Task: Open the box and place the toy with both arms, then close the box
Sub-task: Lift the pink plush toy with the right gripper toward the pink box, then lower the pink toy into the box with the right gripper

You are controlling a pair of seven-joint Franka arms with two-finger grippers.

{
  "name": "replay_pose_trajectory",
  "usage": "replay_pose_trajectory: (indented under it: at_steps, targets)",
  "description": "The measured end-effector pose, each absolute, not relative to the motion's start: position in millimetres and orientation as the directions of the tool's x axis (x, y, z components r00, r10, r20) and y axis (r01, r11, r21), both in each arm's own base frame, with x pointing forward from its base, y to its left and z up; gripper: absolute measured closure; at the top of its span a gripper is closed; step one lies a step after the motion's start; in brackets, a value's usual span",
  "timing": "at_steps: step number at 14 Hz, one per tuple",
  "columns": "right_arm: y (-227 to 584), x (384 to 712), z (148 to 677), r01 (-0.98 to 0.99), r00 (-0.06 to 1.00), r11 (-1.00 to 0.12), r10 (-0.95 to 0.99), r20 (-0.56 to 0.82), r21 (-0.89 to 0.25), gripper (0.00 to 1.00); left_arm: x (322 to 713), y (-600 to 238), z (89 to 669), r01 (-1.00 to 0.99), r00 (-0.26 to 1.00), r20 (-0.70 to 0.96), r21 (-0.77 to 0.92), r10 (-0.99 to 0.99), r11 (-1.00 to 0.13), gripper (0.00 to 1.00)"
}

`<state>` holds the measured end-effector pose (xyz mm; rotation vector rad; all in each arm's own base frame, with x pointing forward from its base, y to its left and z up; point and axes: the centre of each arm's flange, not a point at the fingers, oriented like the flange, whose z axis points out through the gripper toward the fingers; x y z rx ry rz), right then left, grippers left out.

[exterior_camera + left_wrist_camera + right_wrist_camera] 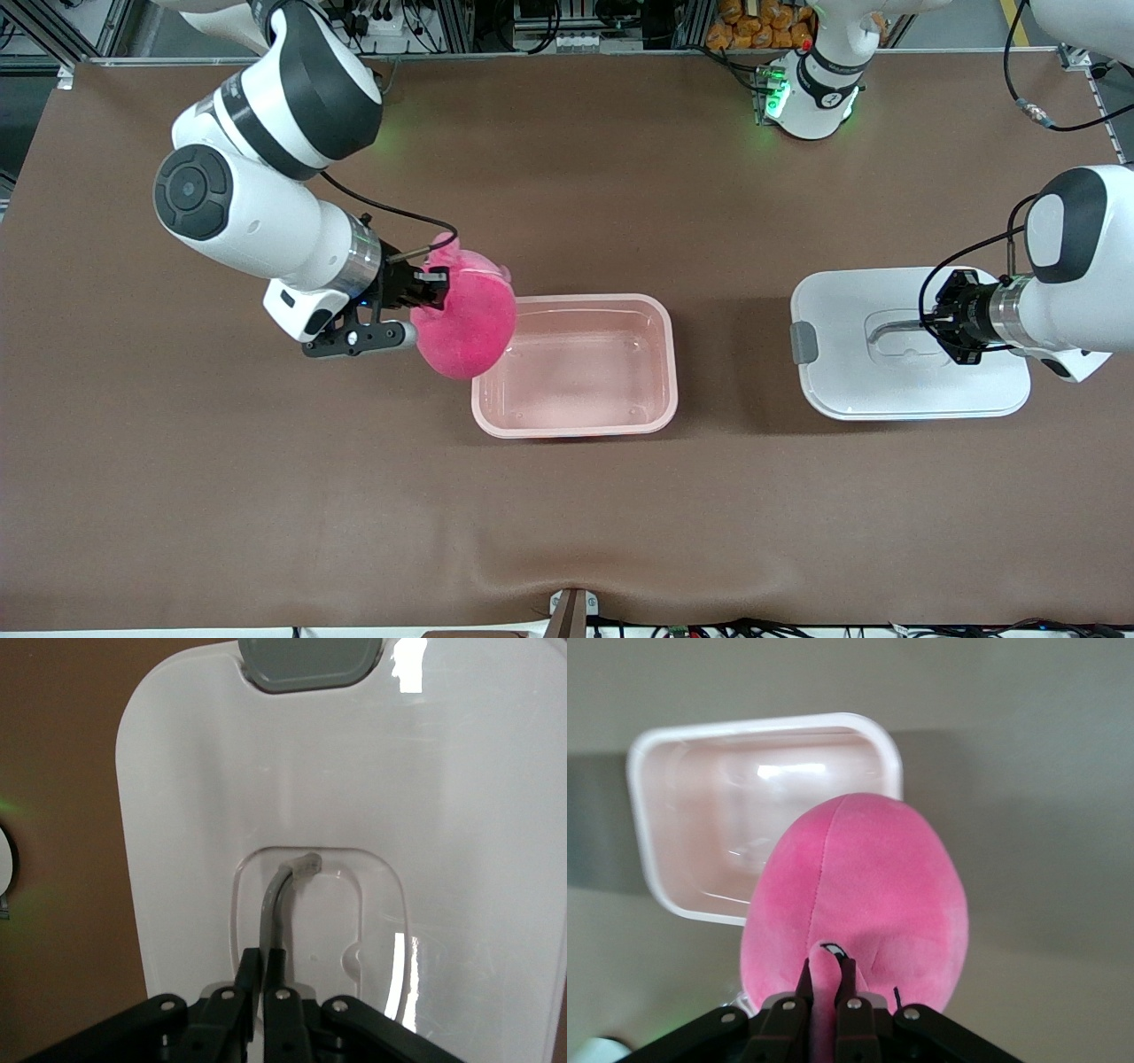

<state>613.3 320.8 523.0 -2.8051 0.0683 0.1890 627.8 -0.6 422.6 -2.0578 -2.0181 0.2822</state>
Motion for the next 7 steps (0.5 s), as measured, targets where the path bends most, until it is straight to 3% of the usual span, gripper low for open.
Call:
replay_pose_trajectory:
  at_steps: [7]
  targets:
    - [361, 633, 503, -0.251, 0.96, -0.91, -0.191, -0.203, -0.33, 0.9, 628, -1, 420, 0.951, 0.025, 0.033, -0.31, 0.999, -0.014, 0.94]
